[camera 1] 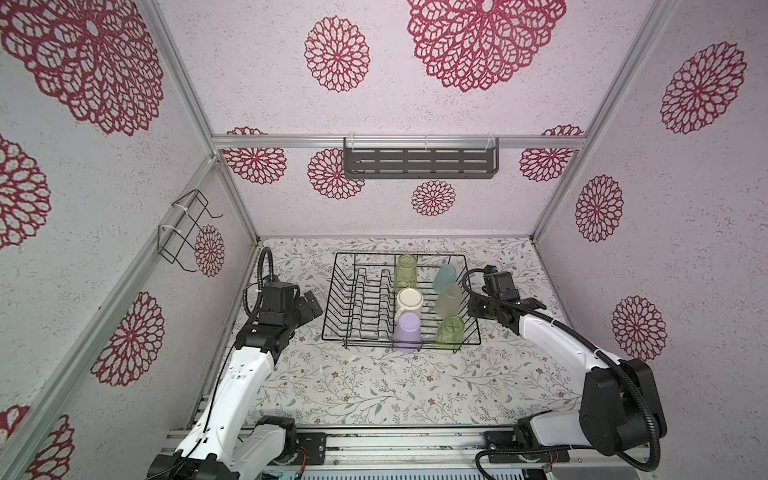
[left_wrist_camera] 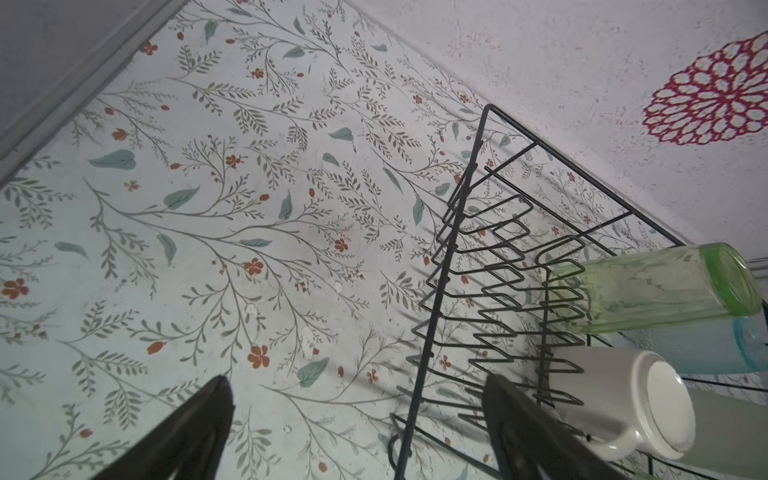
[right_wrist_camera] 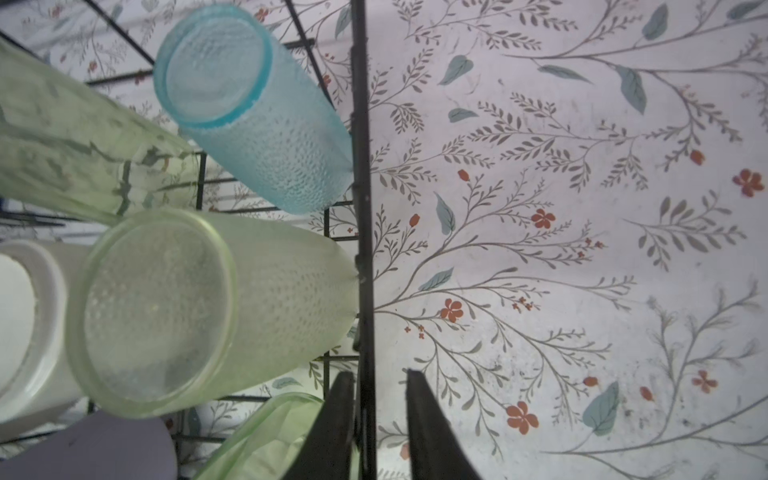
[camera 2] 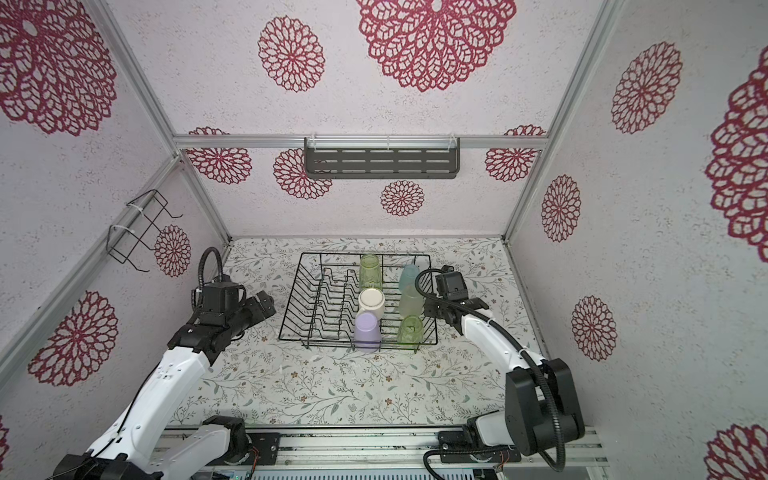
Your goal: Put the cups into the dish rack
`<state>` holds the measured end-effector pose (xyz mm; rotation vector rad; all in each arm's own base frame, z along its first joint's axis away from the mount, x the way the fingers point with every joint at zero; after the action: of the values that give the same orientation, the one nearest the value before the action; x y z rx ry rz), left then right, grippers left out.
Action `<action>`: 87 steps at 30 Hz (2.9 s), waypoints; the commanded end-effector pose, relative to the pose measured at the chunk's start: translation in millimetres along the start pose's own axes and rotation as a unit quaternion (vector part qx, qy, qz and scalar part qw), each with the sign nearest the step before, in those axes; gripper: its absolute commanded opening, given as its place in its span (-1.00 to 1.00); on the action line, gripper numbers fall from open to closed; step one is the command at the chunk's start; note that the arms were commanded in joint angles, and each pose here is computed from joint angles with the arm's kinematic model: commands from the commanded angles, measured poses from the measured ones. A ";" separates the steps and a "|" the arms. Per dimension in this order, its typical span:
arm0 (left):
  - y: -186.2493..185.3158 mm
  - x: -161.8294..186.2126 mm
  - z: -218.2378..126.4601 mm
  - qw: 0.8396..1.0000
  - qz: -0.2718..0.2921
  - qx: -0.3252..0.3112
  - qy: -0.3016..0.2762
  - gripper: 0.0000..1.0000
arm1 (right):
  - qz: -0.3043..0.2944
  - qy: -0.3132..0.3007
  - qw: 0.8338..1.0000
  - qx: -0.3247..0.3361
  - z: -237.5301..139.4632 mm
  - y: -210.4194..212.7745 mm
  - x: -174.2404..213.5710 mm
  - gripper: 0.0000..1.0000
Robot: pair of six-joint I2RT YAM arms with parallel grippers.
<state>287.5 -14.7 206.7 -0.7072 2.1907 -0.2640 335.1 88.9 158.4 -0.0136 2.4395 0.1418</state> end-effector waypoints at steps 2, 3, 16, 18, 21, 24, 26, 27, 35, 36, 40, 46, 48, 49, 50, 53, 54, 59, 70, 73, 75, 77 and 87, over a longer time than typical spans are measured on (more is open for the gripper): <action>-5.6 -23.3 -9.7 0.995 0.033 0.031 -0.092 0.95 | 0.030 -0.092 0.995 0.034 -24.7 -13.2 -30.5 -0.11; -4.6 -24.4 -9.9 0.993 0.040 0.034 -0.108 0.95 | 0.037 -0.114 0.992 0.039 -30.8 -16.0 -34.7 -0.02; 19.2 -19.3 27.4 0.975 0.128 0.002 -0.181 0.95 | 0.113 -0.331 0.908 0.232 -75.5 -99.8 -17.5 0.98; 22.5 -21.4 35.9 0.975 0.137 -0.010 -0.176 0.95 | 0.077 -0.340 0.903 0.250 -71.7 -107.4 -7.5 0.98; 22.5 -25.0 43.1 0.974 0.156 -0.016 -0.165 0.95 | 0.004 -0.347 0.900 0.264 -64.7 -110.4 10.3 0.98; 26.6 -19.9 49.5 0.971 0.175 -0.019 -0.161 0.95 | -0.025 -0.325 0.916 0.236 -48.7 -108.5 21.5 0.98; 37.0 -14.1 57.4 0.968 0.176 -0.033 -0.173 0.95 | -0.048 -0.308 0.925 0.217 -35.6 -103.7 26.6 0.98; 41.6 -10.6 62.5 0.966 0.179 -0.032 -0.185 0.95 | -0.054 -0.308 0.927 0.209 -30.6 -102.4 30.3 0.98; 50.9 -21.7 57.8 0.949 0.148 0.034 -0.275 0.95 | -0.075 -0.351 0.920 0.158 -14.8 -91.4 22.0 0.98; 51.3 -23.9 60.5 0.951 0.147 0.038 -0.270 0.95 | -0.081 -0.358 0.917 0.157 -13.4 -90.4 19.4 0.98; 47.2 -30.3 72.7 0.951 0.171 0.042 -0.253 0.95 | -0.074 -0.351 0.919 0.165 2.4 -97.3 20.1 0.97; 57.3 -29.3 102.0 0.947 0.180 0.033 -0.264 0.95 | -0.058 -0.331 0.927 0.164 15.3 -105.9 22.2 0.98; 57.5 -28.5 105.2 0.947 0.181 0.034 -0.263 0.95 | -0.057 -0.330 0.929 0.158 17.3 -107.1 21.2 0.98; 58.7 -27.9 105.1 0.951 0.177 0.029 -0.251 0.95 | -0.056 -0.330 0.929 0.157 16.8 -107.8 20.3 0.98; 58.6 -28.7 106.1 0.952 0.178 0.027 -0.248 0.95 | -0.055 -0.329 0.929 0.159 18.6 -108.6 19.4 0.98; 57.8 -31.6 109.9 0.952 0.180 0.027 -0.248 0.95 | -0.050 -0.321 0.933 0.158 20.3 -109.9 18.6 0.98; 57.6 -32.4 112.6 0.956 0.174 0.024 -0.235 0.95 | -0.050 -0.321 0.932 0.158 20.5 -110.3 18.8 0.98; 60.5 -35.5 113.2 0.956 0.168 0.010 -0.241 0.95 | -0.051 -0.323 0.932 0.158 19.8 -110.3 18.9 0.98; 60.5 -34.8 112.8 0.955 0.168 0.008 -0.243 0.95 | -0.051 -0.324 0.931 0.159 19.5 -110.4 18.1 0.98; 60.6 -34.8 112.8 0.955 0.168 0.007 -0.244 0.95 | -0.052 -0.322 0.932 0.159 19.9 -110.5 18.7 0.98; 60.1 -34.8 112.6 0.955 0.169 0.007 -0.245 0.95 | -0.051 -0.322 0.932 0.159 20.1 -110.3 18.2 0.98; 60.4 -35.0 112.6 0.955 0.168 0.007 -0.245 0.95 | -0.051 -0.323 0.932 0.159 19.8 -110.6 18.3 0.98; 60.5 -34.3 113.2 0.955 0.169 0.007 -0.243 0.95 | -0.052 -0.322 0.932 0.158 20.2 -110.1 18.0 0.98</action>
<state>365.4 57.7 127.7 -0.3373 1.7977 0.0541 333.3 -17.5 105.1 0.0218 1.8316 -0.2794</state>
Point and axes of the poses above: each gripper's point midway between its finger pads, its own z axis out along the fingers, its own y axis along the line the jaws close on, x = y × z, the point moved 4 cm from there along -z, back along the fingers, and after that the axes turned 7 degrees about -z, right-handed, at the moved point
